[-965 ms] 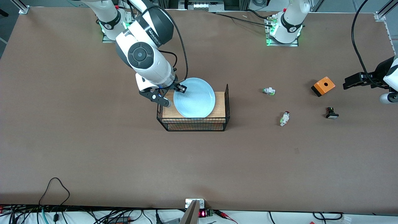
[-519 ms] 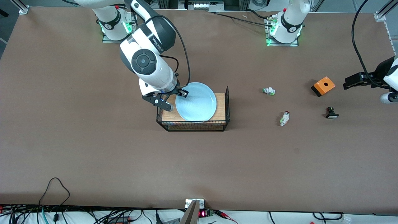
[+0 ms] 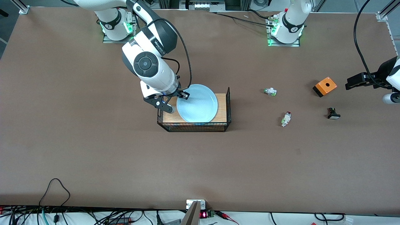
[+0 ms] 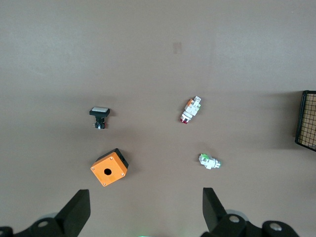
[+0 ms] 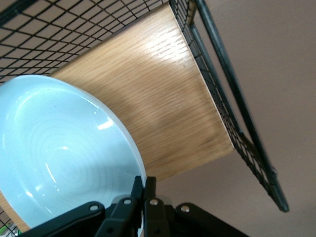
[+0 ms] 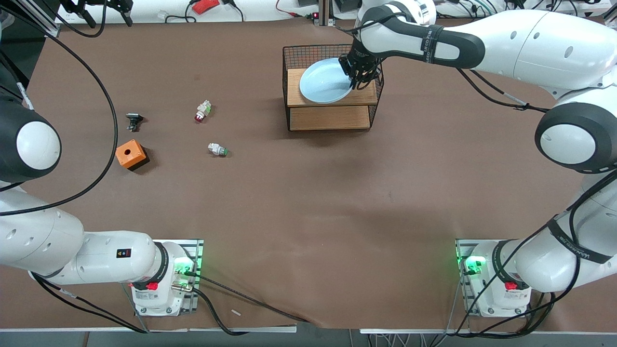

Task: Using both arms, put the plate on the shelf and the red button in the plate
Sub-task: 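Lower the held plate onto the wooden board of the basket, then open the right gripper to release the plate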

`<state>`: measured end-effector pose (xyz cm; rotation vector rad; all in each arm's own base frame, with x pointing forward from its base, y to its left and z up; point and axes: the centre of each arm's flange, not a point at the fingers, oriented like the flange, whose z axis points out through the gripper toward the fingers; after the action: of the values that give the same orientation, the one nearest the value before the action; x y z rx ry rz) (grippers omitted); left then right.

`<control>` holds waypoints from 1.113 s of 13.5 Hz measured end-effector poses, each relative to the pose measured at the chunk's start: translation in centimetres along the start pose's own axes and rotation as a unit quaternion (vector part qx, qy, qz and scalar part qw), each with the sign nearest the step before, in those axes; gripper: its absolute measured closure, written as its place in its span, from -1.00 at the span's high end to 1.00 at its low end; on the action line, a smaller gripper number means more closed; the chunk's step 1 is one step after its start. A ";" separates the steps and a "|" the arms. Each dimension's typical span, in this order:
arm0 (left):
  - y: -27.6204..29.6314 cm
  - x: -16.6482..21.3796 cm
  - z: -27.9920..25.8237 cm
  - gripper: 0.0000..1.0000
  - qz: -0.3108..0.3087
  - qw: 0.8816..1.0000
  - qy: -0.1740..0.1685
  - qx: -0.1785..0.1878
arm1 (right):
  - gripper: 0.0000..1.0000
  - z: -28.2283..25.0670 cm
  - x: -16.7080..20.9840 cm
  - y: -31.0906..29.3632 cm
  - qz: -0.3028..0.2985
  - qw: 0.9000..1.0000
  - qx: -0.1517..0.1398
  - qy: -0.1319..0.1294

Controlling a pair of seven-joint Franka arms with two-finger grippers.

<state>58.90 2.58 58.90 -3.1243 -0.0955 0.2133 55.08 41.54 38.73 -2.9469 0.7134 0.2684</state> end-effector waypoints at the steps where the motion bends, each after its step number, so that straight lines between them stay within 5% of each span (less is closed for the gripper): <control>1: 0.1 0.0 0.0 1.00 0.001 1.000 0.000 0.000 | -0.95 0.0 0.0 0.0 0.000 1.000 0.000 0.000; 15: 1.5 0.0 0.1 1.00 0.014 1.000 -0.001 0.015 | -0.94 1.6 -0.8 0.7 -0.004 1.000 -0.018 -0.003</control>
<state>59.02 1.06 58.75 -3.0977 -0.0478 0.2152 53.85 41.49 37.26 -2.9808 0.7035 0.2915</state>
